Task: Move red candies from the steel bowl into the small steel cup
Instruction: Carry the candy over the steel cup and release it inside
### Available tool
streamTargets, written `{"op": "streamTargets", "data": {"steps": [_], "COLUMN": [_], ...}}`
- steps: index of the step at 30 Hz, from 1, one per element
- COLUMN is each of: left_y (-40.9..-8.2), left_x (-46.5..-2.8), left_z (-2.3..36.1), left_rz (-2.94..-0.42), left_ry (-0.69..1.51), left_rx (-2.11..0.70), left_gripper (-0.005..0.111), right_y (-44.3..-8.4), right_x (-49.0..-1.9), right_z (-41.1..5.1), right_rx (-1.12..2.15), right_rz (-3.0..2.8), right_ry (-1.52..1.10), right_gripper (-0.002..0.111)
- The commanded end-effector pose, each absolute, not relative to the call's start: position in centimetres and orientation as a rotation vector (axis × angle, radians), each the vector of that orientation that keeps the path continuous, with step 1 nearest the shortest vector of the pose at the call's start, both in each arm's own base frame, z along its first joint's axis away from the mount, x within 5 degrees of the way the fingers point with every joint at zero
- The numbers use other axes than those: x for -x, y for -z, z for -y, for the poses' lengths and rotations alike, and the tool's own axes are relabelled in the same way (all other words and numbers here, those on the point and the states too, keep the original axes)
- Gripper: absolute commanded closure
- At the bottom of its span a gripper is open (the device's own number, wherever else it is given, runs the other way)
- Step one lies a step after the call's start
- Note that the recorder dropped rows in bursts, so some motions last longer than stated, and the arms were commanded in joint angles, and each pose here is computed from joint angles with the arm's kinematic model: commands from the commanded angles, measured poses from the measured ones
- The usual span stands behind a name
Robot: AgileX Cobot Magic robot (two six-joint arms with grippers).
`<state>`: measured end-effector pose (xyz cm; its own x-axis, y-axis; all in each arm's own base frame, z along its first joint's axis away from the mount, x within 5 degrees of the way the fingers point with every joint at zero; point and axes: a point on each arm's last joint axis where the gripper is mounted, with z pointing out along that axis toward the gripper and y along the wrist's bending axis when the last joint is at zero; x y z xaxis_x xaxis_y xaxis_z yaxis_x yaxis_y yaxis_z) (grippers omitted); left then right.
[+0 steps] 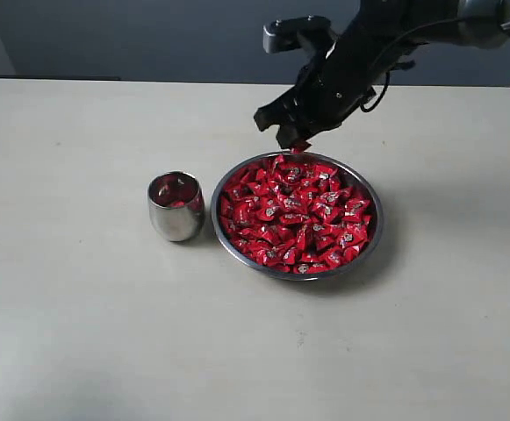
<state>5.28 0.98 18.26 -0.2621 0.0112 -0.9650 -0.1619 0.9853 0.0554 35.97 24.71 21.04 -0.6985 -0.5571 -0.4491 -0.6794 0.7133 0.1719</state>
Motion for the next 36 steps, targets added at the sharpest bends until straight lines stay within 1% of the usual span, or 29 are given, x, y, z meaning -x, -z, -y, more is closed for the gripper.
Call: {"op": "streamTargets", "data": {"steps": [1, 9, 14, 18, 21, 24, 26, 28, 30, 36], "left_y": [-18.3, -18.3, -18.3, -18.3, -18.3, -18.3, -18.3, -18.3, -18.3, -18.3], "left_x": [-5.3, -5.3, -5.3, -5.3, -5.3, -5.3, -5.3, -5.3, -5.3, -5.3], "left_z": [-1.0, -1.0, -1.0, -1.0, -1.0, -1.0, -1.0, -1.0, -1.0, -1.0], "left_rz": [-1.817, -1.817, -1.817, -1.817, -1.817, -1.817, -1.817, -1.817, -1.817, -1.817], "left_ry": [-0.168, -0.168, -0.168, -0.168, -0.168, -0.168, -0.168, -0.168, -0.168, -0.168], "left_rx": [0.111, 0.111, 0.111, 0.111, 0.111, 0.111, 0.111, 0.111, 0.111, 0.111], "left_gripper": [0.106, 0.106, 0.106, 0.106, 0.106, 0.106, 0.106, 0.106, 0.106, 0.106], "right_y": [-23.5, -24.4, -23.5, -22.0, -20.1, -20.2, -20.3, -20.3, -20.3, -20.5], "right_x": [-34.3, -31.3, -30.6, -30.5, -31.0, -31.2, -31.3, -31.3, -31.3, -31.3], "right_z": [-27.0, -33.2, -36.0, -36.9, -36.9, -36.9, -37.0, -37.0, -37.0, -36.9], "right_rx": [1.044, 1.227, 1.310, 1.343, 1.384, 1.366, 1.358, 1.358, 1.358, 1.360], "right_rz": [-2.410, -2.250, -2.238, -2.273, -2.300, -2.282, -2.274, -2.274, -2.274, -2.269], "right_ry": [-0.726, -0.739, -0.754, -0.722, -0.601, -0.596, -0.595, -0.595, -0.595, -0.591], "right_gripper": [0.108, 0.108, 0.108, 0.108, 0.108, 0.108, 0.101, 0.081, 0.068, 0.073]}}
